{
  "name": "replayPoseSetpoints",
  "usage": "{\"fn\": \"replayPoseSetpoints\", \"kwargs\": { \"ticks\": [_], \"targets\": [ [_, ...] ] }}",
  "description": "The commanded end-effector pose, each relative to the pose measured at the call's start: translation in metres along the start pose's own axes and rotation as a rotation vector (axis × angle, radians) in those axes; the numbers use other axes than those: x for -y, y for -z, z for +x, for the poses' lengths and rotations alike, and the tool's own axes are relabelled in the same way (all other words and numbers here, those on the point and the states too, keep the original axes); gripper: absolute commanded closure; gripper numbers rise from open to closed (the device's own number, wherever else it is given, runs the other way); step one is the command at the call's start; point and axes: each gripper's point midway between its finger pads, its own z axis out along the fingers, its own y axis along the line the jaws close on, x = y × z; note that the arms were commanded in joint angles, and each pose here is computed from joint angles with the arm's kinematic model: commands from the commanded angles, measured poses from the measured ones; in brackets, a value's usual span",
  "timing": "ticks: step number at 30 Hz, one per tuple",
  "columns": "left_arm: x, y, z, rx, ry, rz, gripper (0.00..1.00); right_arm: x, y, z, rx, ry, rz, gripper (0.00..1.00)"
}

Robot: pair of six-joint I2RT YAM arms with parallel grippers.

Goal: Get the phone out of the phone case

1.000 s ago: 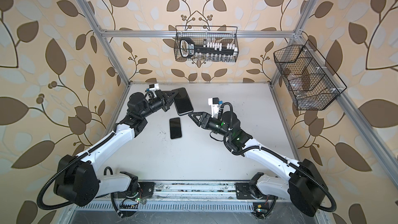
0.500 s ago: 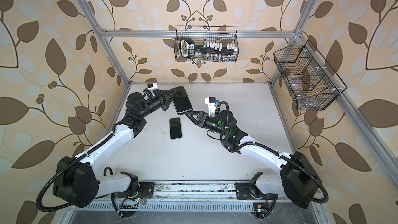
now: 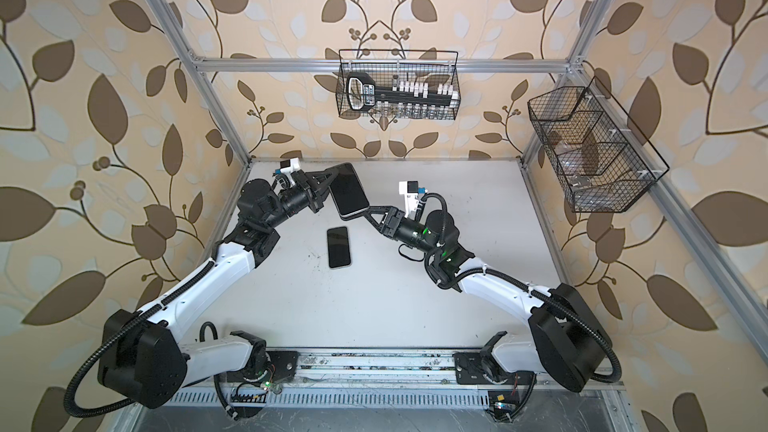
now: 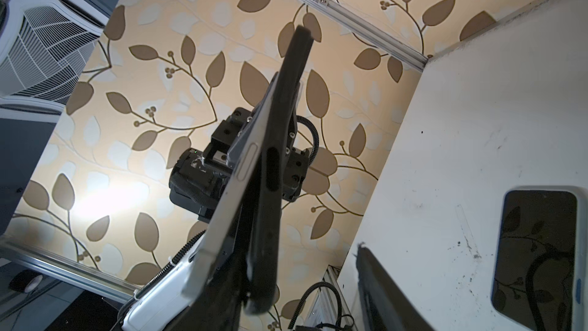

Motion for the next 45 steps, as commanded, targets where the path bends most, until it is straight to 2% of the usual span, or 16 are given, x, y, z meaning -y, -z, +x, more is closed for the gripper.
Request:
{"fn": "replayPoseSetpoints", "kwargs": {
  "ticks": [1,30,41,43,45],
  "targets": [
    [0.062,0.012,0.020,-0.058,-0.067,0.182,1.00,-0.004,-0.006,-0.012,0.043,-0.051,-0.040,0.45],
    [-0.005,-0.008,0.007,-0.032,-0.103,0.057,1.00,-0.013,-0.028,-0.006,0.049,-0.115,-0.112,0.63],
    [-0.021,-0.008,0.005,-0.021,-0.139,-0.010,1.00,-0.014,-0.026,-0.006,0.068,-0.135,-0.114,0.75],
    [-0.026,-0.008,0.005,-0.021,-0.149,-0.031,0.95,-0.014,-0.026,-0.005,0.070,-0.140,-0.112,0.77],
    [-0.030,-0.008,0.005,-0.021,-0.154,-0.043,0.94,-0.013,-0.026,-0.005,0.073,-0.147,-0.110,0.80]
  ]
}}
